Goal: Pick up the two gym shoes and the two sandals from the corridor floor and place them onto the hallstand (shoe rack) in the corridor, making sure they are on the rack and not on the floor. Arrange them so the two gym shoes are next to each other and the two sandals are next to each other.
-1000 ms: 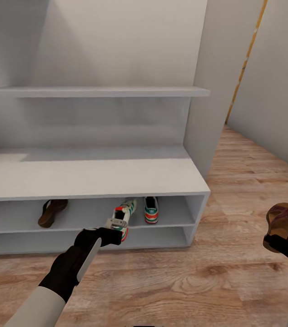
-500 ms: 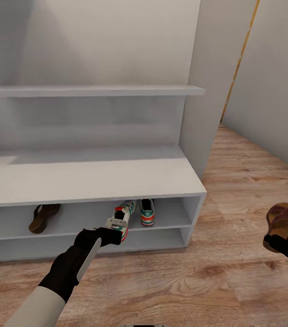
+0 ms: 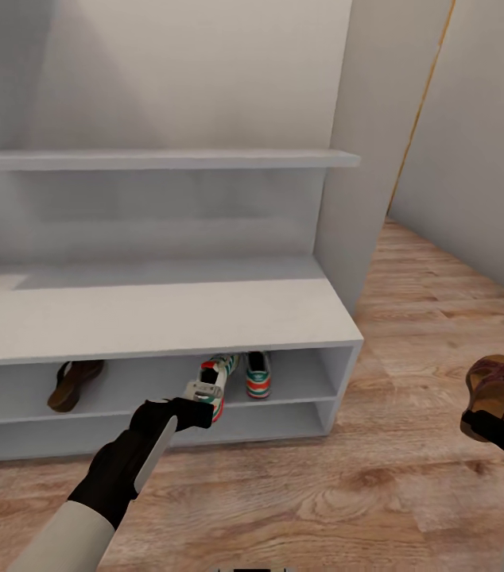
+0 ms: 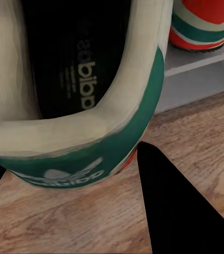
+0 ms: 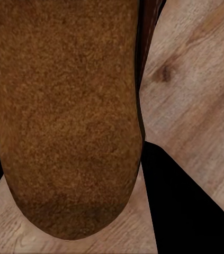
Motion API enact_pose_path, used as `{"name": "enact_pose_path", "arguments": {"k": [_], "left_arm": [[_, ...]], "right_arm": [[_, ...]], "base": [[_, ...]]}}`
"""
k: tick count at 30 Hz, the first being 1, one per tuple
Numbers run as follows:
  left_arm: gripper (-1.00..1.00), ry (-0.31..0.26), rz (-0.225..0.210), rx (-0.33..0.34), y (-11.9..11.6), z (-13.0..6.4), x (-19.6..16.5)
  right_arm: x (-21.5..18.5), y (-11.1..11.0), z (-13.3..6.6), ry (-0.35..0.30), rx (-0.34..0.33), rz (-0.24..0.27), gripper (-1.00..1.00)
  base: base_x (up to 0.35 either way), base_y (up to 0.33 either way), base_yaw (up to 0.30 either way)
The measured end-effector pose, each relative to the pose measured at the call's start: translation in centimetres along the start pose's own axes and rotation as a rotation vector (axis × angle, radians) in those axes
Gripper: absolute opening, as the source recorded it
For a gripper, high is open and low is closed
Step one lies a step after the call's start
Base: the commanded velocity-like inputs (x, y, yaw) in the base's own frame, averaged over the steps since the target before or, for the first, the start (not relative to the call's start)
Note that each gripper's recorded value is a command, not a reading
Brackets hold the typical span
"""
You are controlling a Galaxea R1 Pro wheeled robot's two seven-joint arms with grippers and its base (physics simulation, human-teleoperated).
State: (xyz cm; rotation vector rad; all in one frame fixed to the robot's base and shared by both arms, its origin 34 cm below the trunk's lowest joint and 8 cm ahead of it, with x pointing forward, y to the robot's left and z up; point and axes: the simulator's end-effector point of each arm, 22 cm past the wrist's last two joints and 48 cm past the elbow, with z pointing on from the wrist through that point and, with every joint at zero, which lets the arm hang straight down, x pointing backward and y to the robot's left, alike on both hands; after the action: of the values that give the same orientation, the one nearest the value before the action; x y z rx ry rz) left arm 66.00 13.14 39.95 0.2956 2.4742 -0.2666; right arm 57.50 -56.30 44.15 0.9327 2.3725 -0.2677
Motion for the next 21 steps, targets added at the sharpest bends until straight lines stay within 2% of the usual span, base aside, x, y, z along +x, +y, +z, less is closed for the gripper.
{"name": "enact_pose_path", "arguments": {"k": [5,11,16,21], "left_arm": [[-1.0,0.0,0.001,0.0,-0.01,0.01,0.03],[-1.0,0.001,0.001,0.0,-0.03,0.05,0.04],[-1.0,0.0,0.001,0.002,-0.09,0.04,0.03],[-1.0,0.0,0.003,0.001,-0.09,0.06,0.05]], "right_arm": [[0.0,-0.01,0.0,0.0,0.0,0.001,-1.0],[0.02,0.01,0.02,0.001,0.0,0.0,-1.0],[0.0,-0.01,0.0,0.0,0.0,0.0,-1.0],[0.02,0.01,0.02,0.001,0.0,0.0,-1.0]], "base": [[0.274,0.0,0.0],[0.05,-0.001,0.0],[0.139,-0.158,0.0],[0.03,-0.036,0.0]]}}
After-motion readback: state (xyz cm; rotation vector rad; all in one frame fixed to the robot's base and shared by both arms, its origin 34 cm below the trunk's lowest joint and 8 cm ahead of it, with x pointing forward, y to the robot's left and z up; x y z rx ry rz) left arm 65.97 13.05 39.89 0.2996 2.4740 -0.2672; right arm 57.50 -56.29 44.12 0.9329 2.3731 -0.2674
